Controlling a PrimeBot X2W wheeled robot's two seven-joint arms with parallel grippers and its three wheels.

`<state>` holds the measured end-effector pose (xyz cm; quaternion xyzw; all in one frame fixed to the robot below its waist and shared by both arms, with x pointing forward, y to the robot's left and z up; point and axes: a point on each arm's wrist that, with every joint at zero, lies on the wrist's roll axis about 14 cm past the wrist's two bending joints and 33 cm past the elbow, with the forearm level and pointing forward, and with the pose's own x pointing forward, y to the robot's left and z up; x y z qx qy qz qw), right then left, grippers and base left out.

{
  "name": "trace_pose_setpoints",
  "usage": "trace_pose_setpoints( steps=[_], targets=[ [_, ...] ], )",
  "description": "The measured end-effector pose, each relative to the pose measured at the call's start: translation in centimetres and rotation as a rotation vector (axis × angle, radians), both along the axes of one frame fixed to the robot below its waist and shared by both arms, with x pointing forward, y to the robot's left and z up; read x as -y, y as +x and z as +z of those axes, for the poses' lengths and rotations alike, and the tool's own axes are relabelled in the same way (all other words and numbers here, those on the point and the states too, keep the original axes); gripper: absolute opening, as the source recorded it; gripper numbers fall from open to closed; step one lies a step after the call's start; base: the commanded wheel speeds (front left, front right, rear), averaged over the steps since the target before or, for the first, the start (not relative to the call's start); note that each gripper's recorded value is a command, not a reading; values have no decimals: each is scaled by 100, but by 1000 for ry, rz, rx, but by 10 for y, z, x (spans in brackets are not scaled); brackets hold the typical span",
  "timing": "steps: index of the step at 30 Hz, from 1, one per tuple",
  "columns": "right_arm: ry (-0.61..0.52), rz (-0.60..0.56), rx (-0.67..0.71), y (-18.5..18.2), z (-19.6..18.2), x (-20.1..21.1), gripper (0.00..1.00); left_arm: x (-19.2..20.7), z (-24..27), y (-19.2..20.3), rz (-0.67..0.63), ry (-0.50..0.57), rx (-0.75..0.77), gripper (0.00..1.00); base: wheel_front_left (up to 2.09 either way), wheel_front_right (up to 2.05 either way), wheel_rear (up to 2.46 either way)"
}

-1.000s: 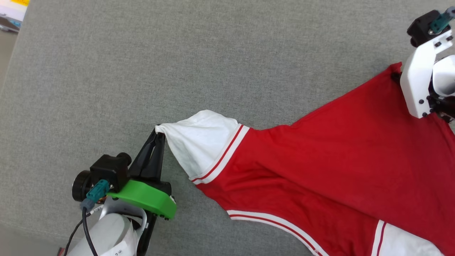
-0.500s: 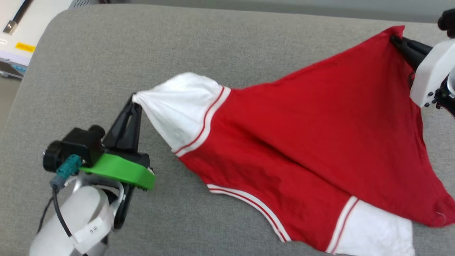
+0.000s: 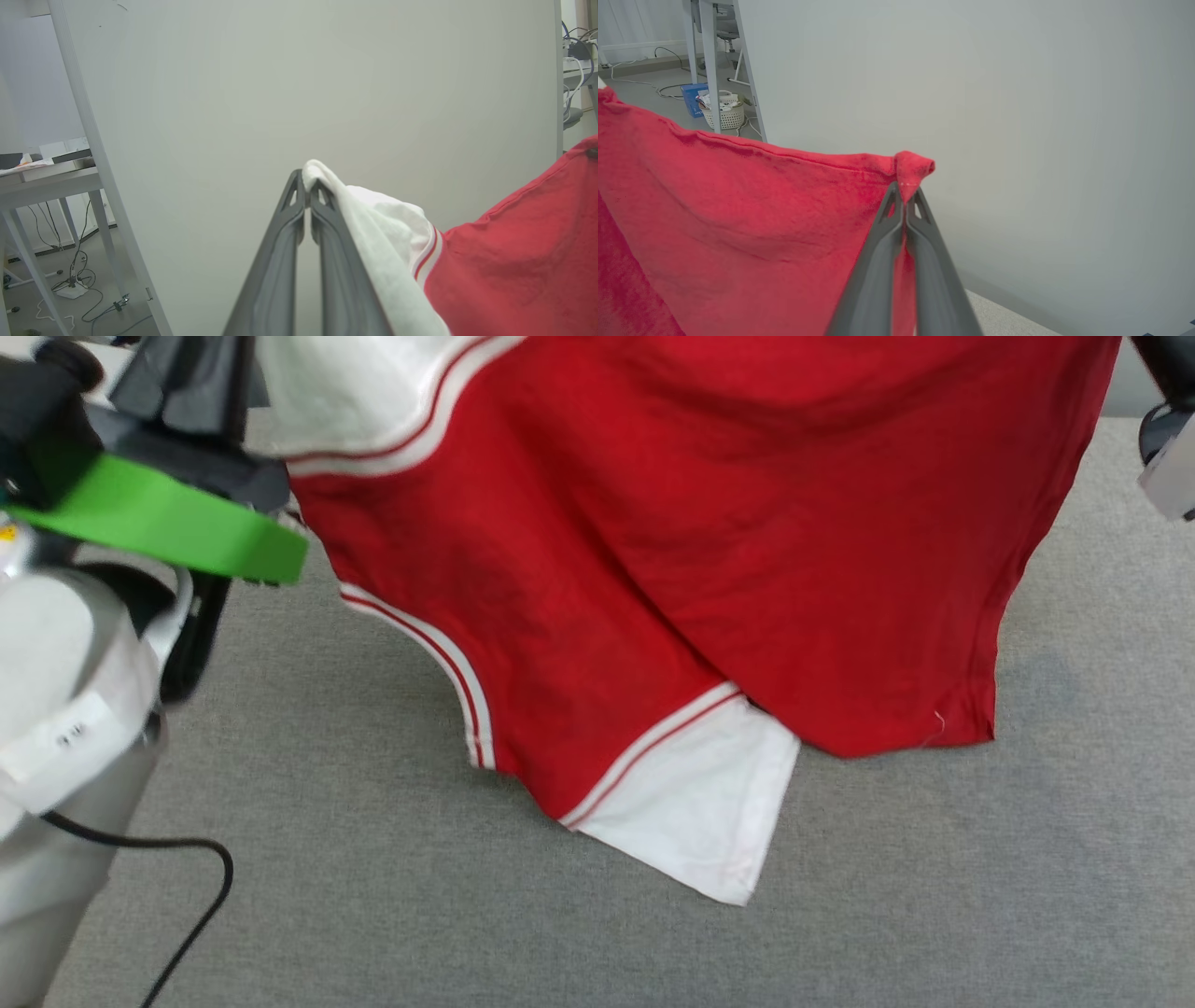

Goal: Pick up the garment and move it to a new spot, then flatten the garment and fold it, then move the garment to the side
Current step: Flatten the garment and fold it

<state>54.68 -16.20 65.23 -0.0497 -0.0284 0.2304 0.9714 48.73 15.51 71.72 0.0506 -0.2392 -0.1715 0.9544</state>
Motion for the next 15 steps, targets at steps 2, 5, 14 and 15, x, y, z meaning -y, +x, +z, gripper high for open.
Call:
trace_pose_setpoints(
  steps=[2,5,14,15],
  targets=[
    [3,-11,32,6,13,2,0,4,17,11,-16,15,35,0,0,0,0],
    [12,-26,81,21,33,3,0,8,45,29,-27,33,94,0,0,0,0],
    [15,-97,240,80,92,6,0,22,108,93,-37,115,219,0,0,0,0],
    [9,-105,256,87,98,6,0,22,113,100,-36,113,229,0,0,0,0]
  ],
)
